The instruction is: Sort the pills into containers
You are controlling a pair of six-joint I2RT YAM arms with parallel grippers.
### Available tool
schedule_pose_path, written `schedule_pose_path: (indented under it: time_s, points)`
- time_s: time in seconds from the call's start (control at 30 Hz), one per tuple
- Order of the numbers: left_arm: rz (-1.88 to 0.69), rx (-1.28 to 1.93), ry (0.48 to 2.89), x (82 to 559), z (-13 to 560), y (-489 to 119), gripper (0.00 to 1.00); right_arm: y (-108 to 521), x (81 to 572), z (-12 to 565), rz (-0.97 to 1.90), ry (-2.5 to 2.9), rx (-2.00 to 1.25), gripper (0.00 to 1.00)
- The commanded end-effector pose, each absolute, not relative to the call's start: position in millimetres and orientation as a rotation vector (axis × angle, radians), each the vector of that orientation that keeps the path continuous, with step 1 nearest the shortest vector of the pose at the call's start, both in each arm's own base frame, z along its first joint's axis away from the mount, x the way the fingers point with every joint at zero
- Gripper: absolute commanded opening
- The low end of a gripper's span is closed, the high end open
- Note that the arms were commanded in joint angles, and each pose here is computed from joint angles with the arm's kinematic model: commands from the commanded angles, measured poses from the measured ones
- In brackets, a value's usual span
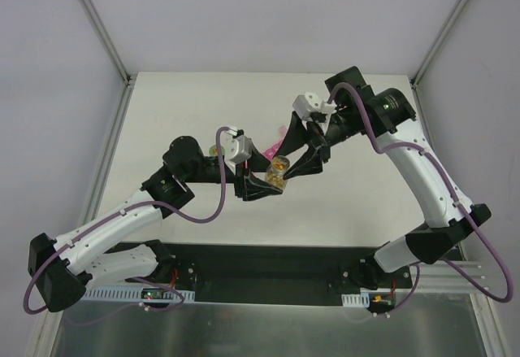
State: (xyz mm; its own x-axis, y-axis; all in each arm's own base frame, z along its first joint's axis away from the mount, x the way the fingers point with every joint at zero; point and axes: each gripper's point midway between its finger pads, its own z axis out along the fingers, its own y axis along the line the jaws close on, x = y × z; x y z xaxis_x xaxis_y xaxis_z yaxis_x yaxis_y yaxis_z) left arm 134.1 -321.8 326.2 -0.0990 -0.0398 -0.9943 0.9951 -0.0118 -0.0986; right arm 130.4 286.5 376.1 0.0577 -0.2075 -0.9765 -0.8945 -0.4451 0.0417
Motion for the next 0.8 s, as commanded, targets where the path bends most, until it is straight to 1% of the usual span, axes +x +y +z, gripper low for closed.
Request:
schedule_pose_path:
  time_s: [0.0, 0.23, 0.5, 0.57, 0.6, 0.63, 0.67, 0.77]
  points:
    - [-1.269, 1.064, 1.104, 138, 365, -316, 0.10, 283, 120, 389, 1.427, 1.088, -1.704, 0.51]
    - [-1.227, 1.021, 1.105, 147, 368, -315, 0.10, 286, 130, 382, 1.385, 1.152, -1.675, 0.50]
    - [-1.186, 0.984, 1.119, 155, 368, -313, 0.10, 291, 140, 387, 1.319, 1.161, -1.626, 0.49]
    - [-1.180, 0.983, 1.118, 156, 368, -313, 0.10, 292, 139, 388, 1.328, 1.161, -1.624, 0.53]
    - [-1.182, 0.985, 1.120, 156, 368, -313, 0.10, 292, 139, 389, 1.334, 1.160, -1.623, 0.57]
    - [-1.184, 0.989, 1.117, 155, 368, -313, 0.10, 292, 138, 388, 1.341, 1.160, -1.624, 0.64]
    - [-1.190, 0.996, 1.118, 154, 367, -314, 0.10, 292, 136, 390, 1.352, 1.149, -1.626, 0.66]
    - [-1.193, 1.000, 1.119, 154, 366, -314, 0.10, 293, 134, 391, 1.379, 1.142, -1.627, 0.66]
